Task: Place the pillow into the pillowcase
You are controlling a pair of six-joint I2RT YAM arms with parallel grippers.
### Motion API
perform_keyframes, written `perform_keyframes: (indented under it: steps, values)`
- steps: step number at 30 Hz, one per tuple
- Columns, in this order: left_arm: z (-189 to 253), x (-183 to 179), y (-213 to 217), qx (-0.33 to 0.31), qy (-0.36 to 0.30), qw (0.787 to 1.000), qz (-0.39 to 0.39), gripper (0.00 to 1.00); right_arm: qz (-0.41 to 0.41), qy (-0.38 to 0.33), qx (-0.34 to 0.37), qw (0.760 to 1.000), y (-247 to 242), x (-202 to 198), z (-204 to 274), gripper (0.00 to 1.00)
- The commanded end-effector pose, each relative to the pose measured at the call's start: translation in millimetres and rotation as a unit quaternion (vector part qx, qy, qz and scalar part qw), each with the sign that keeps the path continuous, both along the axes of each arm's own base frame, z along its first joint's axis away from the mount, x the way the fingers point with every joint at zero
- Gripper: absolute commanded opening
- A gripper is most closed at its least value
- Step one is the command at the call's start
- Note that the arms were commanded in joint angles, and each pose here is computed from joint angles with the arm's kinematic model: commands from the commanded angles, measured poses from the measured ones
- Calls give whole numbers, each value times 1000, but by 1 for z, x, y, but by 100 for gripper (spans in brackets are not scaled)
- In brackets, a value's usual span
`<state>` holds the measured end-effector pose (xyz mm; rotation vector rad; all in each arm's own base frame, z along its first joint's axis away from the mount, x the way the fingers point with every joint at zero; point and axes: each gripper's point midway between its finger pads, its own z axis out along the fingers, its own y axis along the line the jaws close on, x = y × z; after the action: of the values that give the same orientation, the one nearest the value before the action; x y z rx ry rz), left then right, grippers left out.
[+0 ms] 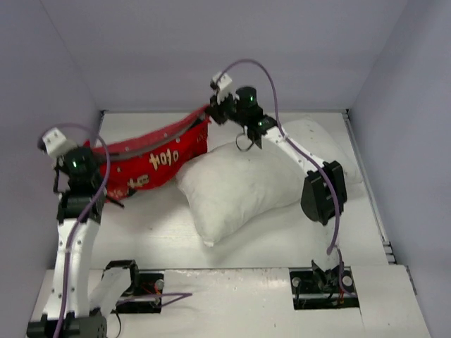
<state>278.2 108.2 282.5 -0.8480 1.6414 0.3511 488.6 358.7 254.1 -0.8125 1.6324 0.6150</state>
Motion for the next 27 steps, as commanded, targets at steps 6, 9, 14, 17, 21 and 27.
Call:
perform_keyframes:
  steps: [6,9,14,17,21,27]
  values:
    - [224,46,-8,70,-217,972,-61,0,-20,-233,139,962,-4,30,226,6]
    - [225,36,-5,84,-235,967,-51,0,2,-231,132,964,4,28,218,10]
    - [124,39,1,30,-142,989,-28,0,16,-137,72,988,17,42,103,11]
    - [35,36,2,-20,-81,997,-3,0,13,-73,42,996,17,47,32,10]
    - [-42,24,3,-72,-36,996,30,0,0,-12,20,1000,11,50,-31,10]
    - [-73,11,2,-81,-2,996,37,12,-24,3,16,1000,-13,48,-33,58]
